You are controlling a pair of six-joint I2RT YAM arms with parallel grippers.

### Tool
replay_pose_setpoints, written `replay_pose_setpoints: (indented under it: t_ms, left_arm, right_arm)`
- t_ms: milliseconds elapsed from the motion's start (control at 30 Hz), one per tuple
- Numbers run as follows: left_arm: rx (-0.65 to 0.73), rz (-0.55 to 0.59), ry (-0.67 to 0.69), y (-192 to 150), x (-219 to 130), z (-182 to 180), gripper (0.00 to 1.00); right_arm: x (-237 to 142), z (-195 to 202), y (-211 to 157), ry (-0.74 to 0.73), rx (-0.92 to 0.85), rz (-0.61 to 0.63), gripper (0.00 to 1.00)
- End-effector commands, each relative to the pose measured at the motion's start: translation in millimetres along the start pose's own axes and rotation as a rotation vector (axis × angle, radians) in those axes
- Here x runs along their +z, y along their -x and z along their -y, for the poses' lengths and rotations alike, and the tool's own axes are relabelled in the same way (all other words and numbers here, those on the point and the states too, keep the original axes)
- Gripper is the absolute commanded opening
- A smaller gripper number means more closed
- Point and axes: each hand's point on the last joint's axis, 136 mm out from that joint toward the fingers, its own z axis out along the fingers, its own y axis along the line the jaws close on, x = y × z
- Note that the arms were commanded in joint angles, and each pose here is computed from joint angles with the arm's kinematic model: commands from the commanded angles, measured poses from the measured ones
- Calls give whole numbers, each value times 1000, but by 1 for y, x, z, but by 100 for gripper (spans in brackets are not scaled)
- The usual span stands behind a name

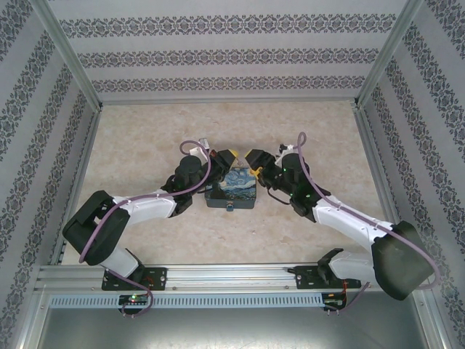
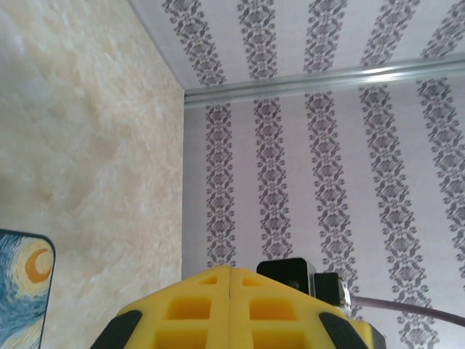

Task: Unlock the padlock with the key

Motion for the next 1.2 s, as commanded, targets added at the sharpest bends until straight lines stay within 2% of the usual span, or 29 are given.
replay_pose_setpoints:
  t_ms: [0, 233, 533, 667, 733, 767, 800, 833, 867, 900, 933, 967, 1033, 1167]
  left_arm:
    - [-33, 88, -64, 18, -3, 12, 0]
    - [-67, 114, -67, 22, -6, 11, 0]
    - [-77, 112, -74, 22, -5, 14, 0]
    - [-79, 107, -64, 21, -4, 11, 0]
    - [-79, 103, -63, 21, -4, 11, 0]
    - [-79, 96, -60, 20, -3, 11, 0]
    - [-77, 87, -61, 18, -3, 12, 3]
    - [-77, 78, -57, 17, -3, 12, 14]
    - [-76, 69, -48, 15, -3, 11, 32]
    - [-71, 60, -39, 14, -4, 10, 56]
    - [-67, 55, -30, 13, -6, 10, 69]
    - [-62, 53, -12, 13, -10, 9, 77]
    - [-34, 51, 26, 12, -16, 5, 84]
    - [30, -5, 175, 8, -27, -5, 82]
  right_arm:
    - [5, -41, -4, 131, -39, -22, 54]
    - [13, -32, -7, 123, -4, -25, 38]
    - [23, -35, -14, 134, 6, -59, 28]
    - [26, -35, -17, 137, 11, -76, 15]
    - [26, -34, -16, 135, 11, -75, 3]
    - [25, -34, -16, 137, 12, -76, 0]
    - [25, -32, -14, 133, 14, -71, 0]
    - [23, -31, -13, 132, 17, -68, 0]
    - [21, -29, -10, 130, 20, -61, 0]
    - [19, -27, -8, 127, 24, -55, 0]
    - [18, -25, -6, 125, 27, -53, 0]
    - [15, -24, -4, 123, 28, -50, 0]
    - [11, -22, -3, 119, 26, -49, 0]
    - [5, -17, -7, 109, 17, -70, 0]
